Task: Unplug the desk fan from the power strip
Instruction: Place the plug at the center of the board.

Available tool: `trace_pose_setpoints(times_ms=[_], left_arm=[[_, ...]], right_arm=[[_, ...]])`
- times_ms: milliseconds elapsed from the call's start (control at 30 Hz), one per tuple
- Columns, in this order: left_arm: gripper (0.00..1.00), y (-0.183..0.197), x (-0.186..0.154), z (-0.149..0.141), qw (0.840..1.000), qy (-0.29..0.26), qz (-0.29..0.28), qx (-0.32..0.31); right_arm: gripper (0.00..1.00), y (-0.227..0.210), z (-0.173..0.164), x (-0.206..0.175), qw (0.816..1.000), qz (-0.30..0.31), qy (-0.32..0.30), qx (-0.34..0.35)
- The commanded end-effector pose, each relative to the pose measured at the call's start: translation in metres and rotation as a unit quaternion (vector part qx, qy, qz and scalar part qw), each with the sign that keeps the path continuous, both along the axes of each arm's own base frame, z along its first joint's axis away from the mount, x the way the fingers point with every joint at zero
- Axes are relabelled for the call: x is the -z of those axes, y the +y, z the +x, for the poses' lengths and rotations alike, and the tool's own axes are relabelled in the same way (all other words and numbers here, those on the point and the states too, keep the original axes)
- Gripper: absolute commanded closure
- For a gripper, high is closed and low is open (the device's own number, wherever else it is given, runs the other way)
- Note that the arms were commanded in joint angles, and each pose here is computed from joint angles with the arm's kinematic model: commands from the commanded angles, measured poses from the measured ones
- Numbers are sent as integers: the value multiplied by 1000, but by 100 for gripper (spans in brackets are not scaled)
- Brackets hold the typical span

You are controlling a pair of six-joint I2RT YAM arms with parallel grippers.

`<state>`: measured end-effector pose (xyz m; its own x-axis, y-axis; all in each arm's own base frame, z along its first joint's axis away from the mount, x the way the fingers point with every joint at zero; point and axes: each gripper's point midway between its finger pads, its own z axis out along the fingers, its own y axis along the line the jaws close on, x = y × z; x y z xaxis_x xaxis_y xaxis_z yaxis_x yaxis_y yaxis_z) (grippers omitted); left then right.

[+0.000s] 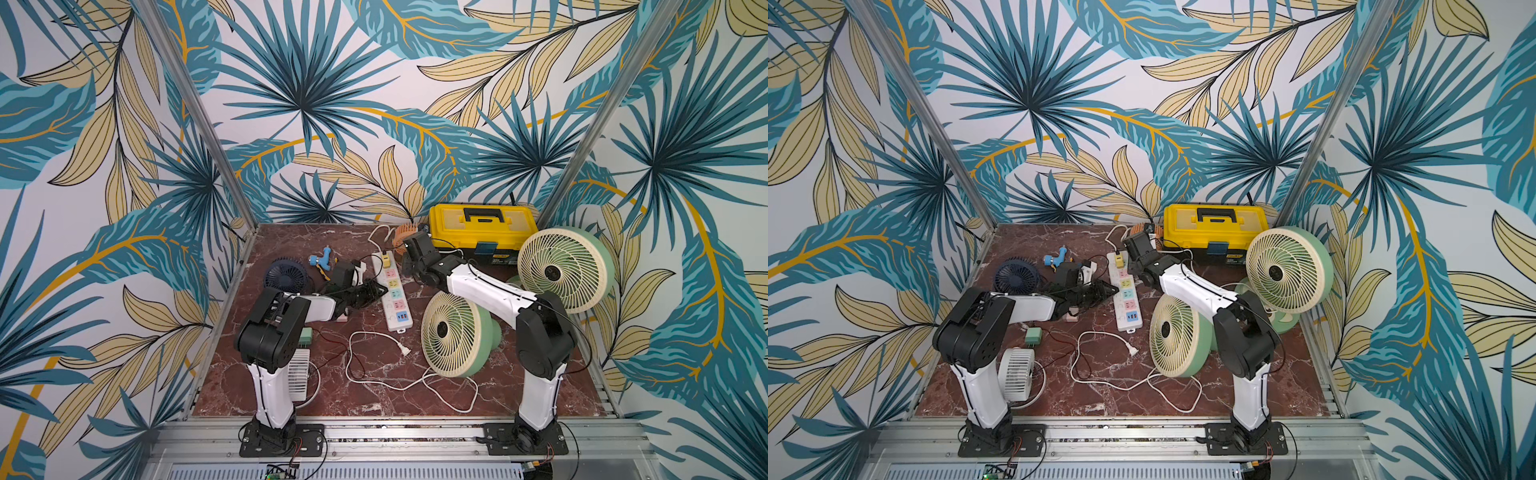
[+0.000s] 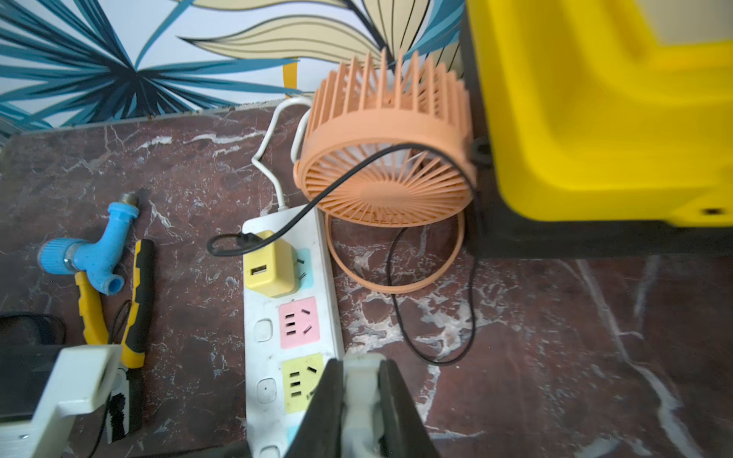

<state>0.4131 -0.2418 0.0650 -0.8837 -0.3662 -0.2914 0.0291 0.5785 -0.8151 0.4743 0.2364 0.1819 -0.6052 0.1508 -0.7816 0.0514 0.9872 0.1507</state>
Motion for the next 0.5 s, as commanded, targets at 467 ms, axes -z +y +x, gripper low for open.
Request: trace_pose_setpoints(times_ms=[467], left_arm=[[65,10,0,-12,1000,19,8,-7]], right_arm=[[93,-138,-14,38,989,-23,41,138]])
